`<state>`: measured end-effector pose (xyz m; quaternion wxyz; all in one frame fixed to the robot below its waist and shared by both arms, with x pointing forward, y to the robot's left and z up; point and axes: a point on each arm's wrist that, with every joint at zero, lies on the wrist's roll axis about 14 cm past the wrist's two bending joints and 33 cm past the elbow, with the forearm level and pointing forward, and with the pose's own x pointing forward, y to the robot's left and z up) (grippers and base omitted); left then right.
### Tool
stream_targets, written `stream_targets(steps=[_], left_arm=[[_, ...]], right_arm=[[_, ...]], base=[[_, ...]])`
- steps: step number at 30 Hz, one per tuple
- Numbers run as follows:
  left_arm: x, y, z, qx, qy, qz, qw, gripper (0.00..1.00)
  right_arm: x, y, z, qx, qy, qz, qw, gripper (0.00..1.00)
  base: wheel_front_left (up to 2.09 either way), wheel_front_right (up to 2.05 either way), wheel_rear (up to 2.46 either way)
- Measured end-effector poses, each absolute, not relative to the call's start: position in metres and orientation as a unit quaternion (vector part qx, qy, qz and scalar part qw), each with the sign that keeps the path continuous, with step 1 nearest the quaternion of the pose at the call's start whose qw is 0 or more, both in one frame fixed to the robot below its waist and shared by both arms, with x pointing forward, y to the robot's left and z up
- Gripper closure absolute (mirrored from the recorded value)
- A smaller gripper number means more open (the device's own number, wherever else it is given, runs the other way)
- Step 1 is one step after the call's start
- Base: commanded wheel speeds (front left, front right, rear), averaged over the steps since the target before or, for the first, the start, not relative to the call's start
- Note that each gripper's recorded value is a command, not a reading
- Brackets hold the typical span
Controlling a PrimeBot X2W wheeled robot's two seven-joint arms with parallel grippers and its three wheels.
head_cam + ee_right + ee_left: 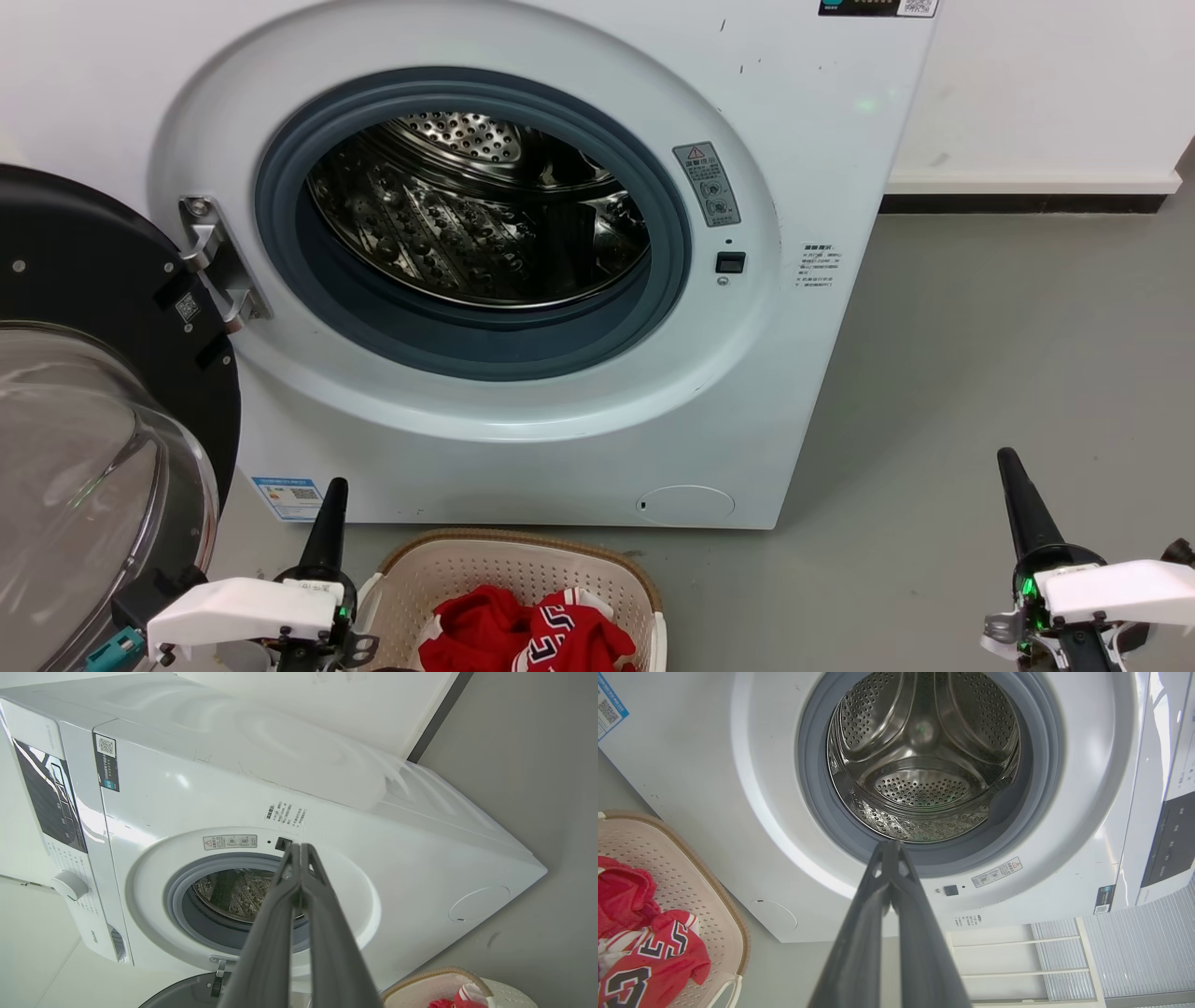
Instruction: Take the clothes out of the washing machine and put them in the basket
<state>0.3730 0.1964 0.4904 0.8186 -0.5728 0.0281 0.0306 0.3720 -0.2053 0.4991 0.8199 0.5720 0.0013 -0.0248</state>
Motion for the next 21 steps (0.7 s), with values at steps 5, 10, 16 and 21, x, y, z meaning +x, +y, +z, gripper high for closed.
stream_targets(steps=[5,10,16,21], left_arm=[[0.3743,0.1967,0.4913,-0.592,0.026,0.028,0.805,1.0],[0.3771,0.1969,0.4938,-0.611,0.023,0.024,0.791,1.0],[0.3787,0.1979,0.495,-0.632,0.02,0.021,0.775,1.0],[0.3801,0.1986,0.4965,-0.648,0.017,0.018,0.761,1.0]], right_arm=[[0.3733,-0.2047,0.4985,0.592,0.003,-0.024,0.806,1.0],[0.3761,-0.2037,0.5001,0.611,0.002,-0.02,0.792,1.0],[0.3777,-0.203,0.4995,0.632,0.004,-0.019,0.775,1.0],[0.3795,-0.2022,0.5,0.648,0.004,-0.016,0.761,1.0]], base=[[0.0,0.0,0.0],[0.0,0.0,0.0],[0.0,0.0,0.0],[0.0,0.0,0.0]])
